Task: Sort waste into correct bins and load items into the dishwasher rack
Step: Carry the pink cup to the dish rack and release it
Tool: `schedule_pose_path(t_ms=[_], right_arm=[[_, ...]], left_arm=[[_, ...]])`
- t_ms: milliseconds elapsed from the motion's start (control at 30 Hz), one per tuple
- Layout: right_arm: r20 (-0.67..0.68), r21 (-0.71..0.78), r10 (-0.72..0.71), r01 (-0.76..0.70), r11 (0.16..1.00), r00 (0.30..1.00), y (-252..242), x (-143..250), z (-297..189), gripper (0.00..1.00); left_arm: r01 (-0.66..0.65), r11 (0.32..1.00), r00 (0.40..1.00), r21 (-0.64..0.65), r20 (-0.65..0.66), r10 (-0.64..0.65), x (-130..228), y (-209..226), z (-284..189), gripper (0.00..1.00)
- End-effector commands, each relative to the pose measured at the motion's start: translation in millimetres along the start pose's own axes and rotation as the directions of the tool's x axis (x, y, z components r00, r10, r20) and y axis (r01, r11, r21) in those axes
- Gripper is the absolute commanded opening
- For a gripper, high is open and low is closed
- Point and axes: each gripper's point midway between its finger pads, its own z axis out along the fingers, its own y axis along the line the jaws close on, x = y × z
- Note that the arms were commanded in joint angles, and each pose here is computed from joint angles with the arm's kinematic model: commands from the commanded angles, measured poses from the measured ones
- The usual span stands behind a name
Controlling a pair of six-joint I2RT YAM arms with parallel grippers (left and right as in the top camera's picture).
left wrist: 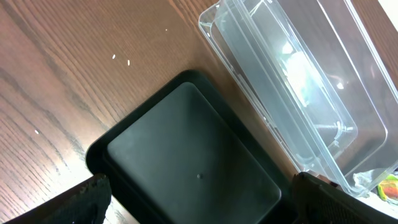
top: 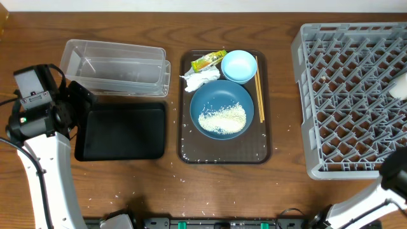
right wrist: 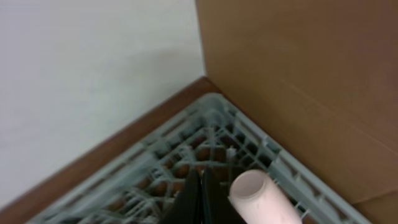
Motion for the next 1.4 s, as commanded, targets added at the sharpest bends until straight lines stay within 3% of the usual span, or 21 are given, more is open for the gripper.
schedule_pose_path(t_ms=[0, 367, 867, 1100, 1233, 1300, 1333, 1367], right_arm=[[-0.038, 0.162, -0.073, 0.078, 0.984, 0.997, -23.6, 24.0, 35.0, 0.01], [-0.162, 0.199, -0.059, 0.092, 0.976, 0.985, -47.3, 95.4, 104.2, 0.01], [-0.323, 0.351, -0.004, 0.124, 0.928, 0.946, -108.5, 133.2, 87.5, 0.01], [-0.302, 0.364, 0.01, 0.105, 0.926, 0.953, -112.5, 105.2, 51.3, 0.01], [-0.224, 0.223, 0.003, 0.048, 0.974, 0.975, -75.2, 63.4, 16.1, 0.02], [-0.179, 0.049, -0.003, 0.012, 0.999, 0.984, -39.5, 41.1, -6.4, 0.08], [-0.162, -0.045, -0.006, -0.001, 0.999, 0.987, -21.3, 32.3, -17.5, 0.25], [-0.147, -0.157, -0.009, -0.015, 0.987, 0.989, -0.1, 24.2, -31.1, 0.59]], left_arm=[[0.005, 1.0, 1.0, -0.001, 0.018, -0.005, -6.5, -0.9, -3.9, 0.95], [0.005, 1.0, 1.0, -0.001, 0.018, -0.005, -6.5, -0.9, -3.9, 0.95], [0.005, 1.0, 1.0, -0.001, 0.018, -0.005, -6.5, -0.9, -3.9, 0.95], [0.005, 1.0, 1.0, -0.001, 0.018, -0.005, -6.5, -0.9, -3.9, 0.95], [0.005, 1.0, 1.0, -0.001, 0.018, -0.005, -6.5, -0.9, -3.9, 0.95], [0.005, 1.0, 1.0, -0.001, 0.018, -0.005, -6.5, -0.9, -3.9, 0.96], [0.005, 1.0, 1.0, -0.001, 0.018, -0.005, -6.5, -0.9, -3.9, 0.95], [0.005, 1.0, 1.0, -0.001, 0.018, -0.005, -6.5, -0.9, -3.9, 0.95]])
